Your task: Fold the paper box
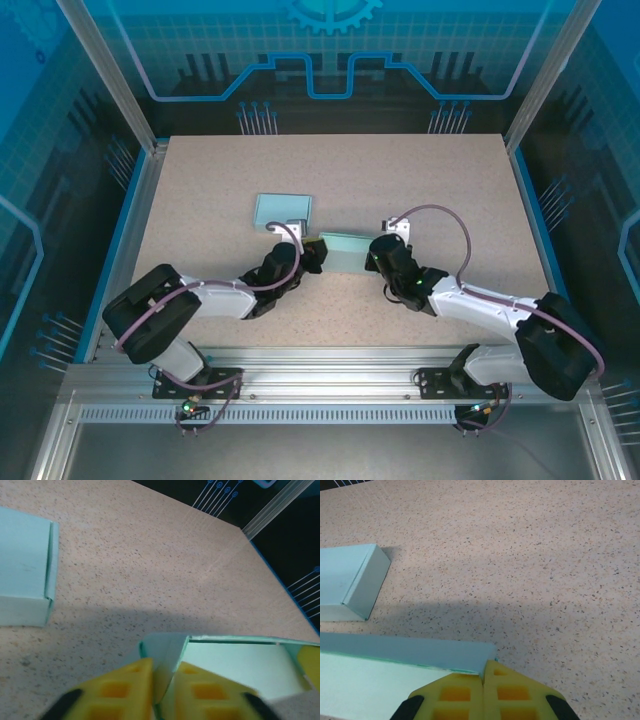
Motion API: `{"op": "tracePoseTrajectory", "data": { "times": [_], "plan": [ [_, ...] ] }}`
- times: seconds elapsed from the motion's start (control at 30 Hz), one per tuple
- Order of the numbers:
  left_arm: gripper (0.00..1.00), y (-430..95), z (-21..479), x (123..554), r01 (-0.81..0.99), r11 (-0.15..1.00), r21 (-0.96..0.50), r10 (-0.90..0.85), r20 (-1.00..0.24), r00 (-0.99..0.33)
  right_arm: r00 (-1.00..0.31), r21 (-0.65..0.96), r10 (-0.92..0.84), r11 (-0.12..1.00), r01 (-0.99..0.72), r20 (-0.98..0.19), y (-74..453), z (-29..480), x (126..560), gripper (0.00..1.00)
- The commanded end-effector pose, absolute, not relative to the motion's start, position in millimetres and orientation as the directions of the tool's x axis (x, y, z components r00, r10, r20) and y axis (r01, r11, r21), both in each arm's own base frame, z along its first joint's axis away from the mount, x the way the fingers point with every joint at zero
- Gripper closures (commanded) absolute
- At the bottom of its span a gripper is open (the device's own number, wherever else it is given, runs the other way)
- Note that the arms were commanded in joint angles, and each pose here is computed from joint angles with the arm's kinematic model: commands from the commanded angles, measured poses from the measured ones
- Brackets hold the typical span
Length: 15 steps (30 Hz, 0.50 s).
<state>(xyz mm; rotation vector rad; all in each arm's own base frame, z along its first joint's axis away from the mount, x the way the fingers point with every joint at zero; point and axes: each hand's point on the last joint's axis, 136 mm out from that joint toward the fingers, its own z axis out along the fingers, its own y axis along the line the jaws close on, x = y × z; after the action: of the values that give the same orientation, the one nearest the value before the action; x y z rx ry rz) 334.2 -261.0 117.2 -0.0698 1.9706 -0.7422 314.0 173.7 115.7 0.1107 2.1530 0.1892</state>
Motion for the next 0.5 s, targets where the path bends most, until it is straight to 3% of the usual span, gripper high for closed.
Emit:
{"op": "tracePoseTrajectory", "data": {
  "times": [0.0, 0.1, 0.3, 0.47],
  "plan": [
    [0.58, -269.8, 59.0, 289.0, 0.288, 0.812, -0.507, -0.185, -0.693, -0.697, -0.785, 0.076, -0.041, 0.991, -0.111, -0.618, 178.2, 32.8, 256.0, 1.0],
    [0.33, -270.3, 65.4, 285.0, 0.31, 0.801, -0.512, -0.178, -0.698, -0.693, -0.781, 0.062, -0.048, 0.992, -0.111, -0.623, 179.4, 33.0, 257.5, 1.0],
    [0.02, -270.8, 86.9, 280.2, 0.333, 0.774, -0.539, -0.197, -0.705, -0.681, -0.777, 0.032, -0.069, 0.993, -0.114, -0.625, 180.3, 32.2, 258.6, 1.0],
    [0.01, -259.6, 105.2, 287.6, 0.25, 0.807, -0.535, -0.241, -0.684, -0.688, -0.776, 0.024, -0.077, 0.993, -0.117, -0.626, 181.4, 32.4, 258.2, 1.0]
  ]
}}
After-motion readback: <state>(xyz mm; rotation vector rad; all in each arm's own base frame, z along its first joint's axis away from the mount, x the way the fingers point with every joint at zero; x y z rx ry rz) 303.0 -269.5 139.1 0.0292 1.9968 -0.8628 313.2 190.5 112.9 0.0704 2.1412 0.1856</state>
